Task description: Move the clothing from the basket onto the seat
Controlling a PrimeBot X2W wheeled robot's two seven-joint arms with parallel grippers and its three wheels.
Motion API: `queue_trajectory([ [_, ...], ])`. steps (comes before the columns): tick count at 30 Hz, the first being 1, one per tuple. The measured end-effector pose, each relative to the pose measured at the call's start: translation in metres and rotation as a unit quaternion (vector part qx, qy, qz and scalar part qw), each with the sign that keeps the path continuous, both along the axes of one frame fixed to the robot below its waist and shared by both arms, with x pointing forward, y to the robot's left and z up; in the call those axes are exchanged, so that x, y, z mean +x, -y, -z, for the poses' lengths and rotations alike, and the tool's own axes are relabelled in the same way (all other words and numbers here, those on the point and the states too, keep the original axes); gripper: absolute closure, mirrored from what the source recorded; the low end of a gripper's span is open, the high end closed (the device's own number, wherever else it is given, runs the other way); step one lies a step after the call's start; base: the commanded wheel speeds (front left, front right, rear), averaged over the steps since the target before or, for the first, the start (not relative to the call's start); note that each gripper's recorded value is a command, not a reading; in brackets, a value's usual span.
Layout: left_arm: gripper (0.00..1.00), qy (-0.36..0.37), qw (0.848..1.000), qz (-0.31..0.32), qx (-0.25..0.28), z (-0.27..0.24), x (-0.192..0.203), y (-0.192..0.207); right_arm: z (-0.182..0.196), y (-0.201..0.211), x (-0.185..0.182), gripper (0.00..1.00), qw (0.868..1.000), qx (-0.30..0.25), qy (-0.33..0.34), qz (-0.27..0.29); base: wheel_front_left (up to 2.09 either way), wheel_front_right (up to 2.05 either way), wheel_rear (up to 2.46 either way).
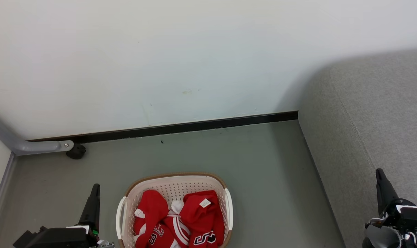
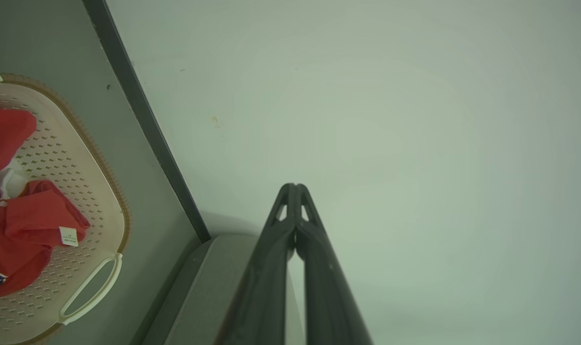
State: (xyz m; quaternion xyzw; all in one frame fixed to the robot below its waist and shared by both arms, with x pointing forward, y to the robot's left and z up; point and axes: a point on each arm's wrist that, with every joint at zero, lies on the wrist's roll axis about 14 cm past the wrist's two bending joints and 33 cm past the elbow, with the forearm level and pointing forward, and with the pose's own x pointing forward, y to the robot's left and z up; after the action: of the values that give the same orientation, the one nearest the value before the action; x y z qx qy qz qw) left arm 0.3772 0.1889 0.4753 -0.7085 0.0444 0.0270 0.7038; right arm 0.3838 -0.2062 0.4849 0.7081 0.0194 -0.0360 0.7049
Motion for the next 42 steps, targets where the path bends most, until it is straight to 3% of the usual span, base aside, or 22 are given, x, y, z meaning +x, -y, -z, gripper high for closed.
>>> queue_trajectory([
  [15, 1.0, 0.0, 1.0, 0.0, 0.0, 0.0, 0.0, 0.0, 0.0, 0.0, 0.0, 1.0, 1.0, 0.0, 0.0, 0.0, 0.0, 0.0, 0.0],
  [16, 0.0, -0.004, 1.0, 0.0, 0.0, 0.002, -0.001, 0.0, 0.002, 0.0, -0.001, 0.0, 1.0, 0.001, -0.004, 0.0, 0.0, 0.0, 0.0],
  [22, 0.0, -0.05, 0.999, 0.0, -0.008, 0.032, -0.017, 0.003, 0.034, -0.005, -0.016, 0.0, 0.999, 0.012, -0.051, 0.0, 0.0, 0.0, 0.0],
  [33, 0.0, -0.05, 0.999, -0.002, -0.003, 0.032, -0.012, 0.009, 0.026, -0.008, -0.007, 0.0, 0.999, 0.001, -0.042, -0.009, 0.0, 0.0, 0.0],
  [42, 0.0, -0.045, 0.999, 0.006, 0.025, 0.027, -0.001, 0.017, 0.018, -0.01, 0.005, 0.0, 0.998, -0.049, -0.034, -0.029, 0.0, 0.0, 0.0],
])
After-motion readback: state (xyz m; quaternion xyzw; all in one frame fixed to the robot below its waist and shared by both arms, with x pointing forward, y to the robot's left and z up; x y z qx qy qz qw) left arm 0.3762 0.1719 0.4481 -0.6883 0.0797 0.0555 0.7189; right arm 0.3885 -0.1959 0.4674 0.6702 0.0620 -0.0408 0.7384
